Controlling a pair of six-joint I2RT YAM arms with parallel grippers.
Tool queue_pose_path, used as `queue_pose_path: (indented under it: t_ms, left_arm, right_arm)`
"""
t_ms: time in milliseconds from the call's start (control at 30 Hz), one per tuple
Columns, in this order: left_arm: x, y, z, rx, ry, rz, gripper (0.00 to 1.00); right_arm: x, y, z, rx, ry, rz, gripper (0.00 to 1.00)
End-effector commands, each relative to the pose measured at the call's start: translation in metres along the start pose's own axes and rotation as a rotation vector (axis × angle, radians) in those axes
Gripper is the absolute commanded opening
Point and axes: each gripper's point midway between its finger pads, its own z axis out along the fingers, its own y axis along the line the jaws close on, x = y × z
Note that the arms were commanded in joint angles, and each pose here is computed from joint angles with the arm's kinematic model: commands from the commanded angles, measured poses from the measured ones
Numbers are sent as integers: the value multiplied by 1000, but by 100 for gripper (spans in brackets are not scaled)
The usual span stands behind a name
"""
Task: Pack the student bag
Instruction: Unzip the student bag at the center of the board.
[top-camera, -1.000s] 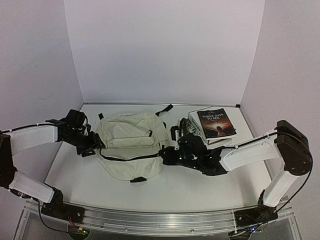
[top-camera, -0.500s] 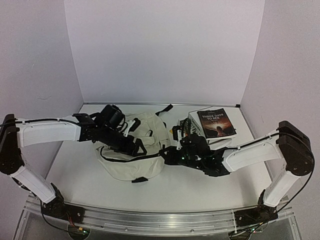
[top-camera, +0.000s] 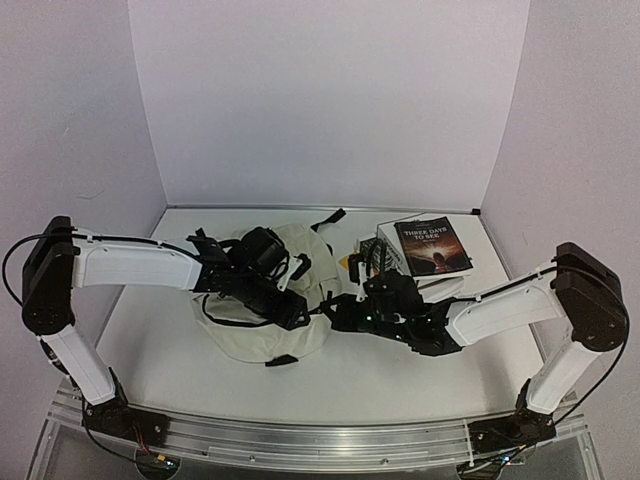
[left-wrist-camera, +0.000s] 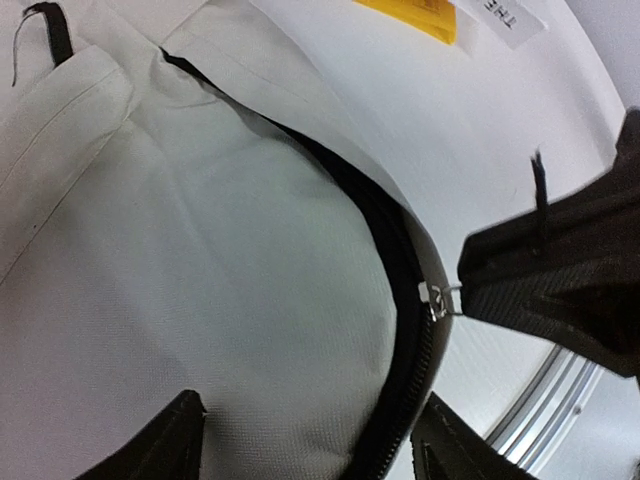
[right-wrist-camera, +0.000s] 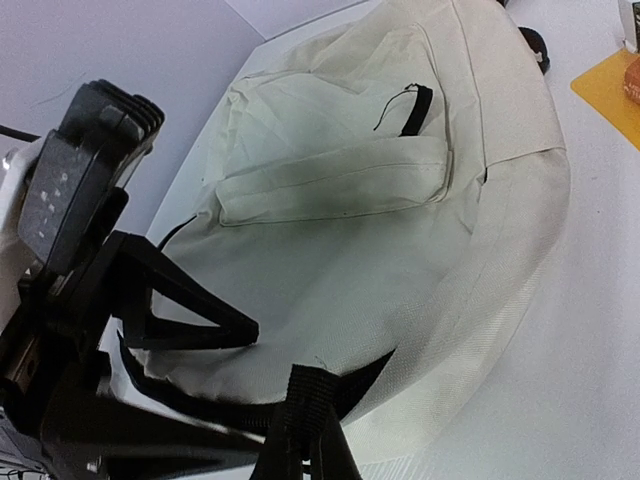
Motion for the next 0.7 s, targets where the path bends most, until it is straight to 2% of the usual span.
queue_pose_path:
  t_ms: [0,133,200,467,667]
  left_arm:
    - [-28,-11,-5,3,-84,22,52]
    - [-23,-15,-6,14,-73,28,13]
    - [-20,-16,-10,17,-66,26,2]
    - [6,-11,-30,19,-28,-2,0]
    - [31,-9,-40,27,32,-41,0]
  right_arm:
    - [-21,14,-9,-47,-69,23,0]
    - [-28,0,-12,29,-110,40,0]
    - [-33,-10,-14,99,-133,43,0]
    - [-59,-46,-15,265,-184,31,0]
    - [-81,-63,-8,295,-198,7,0]
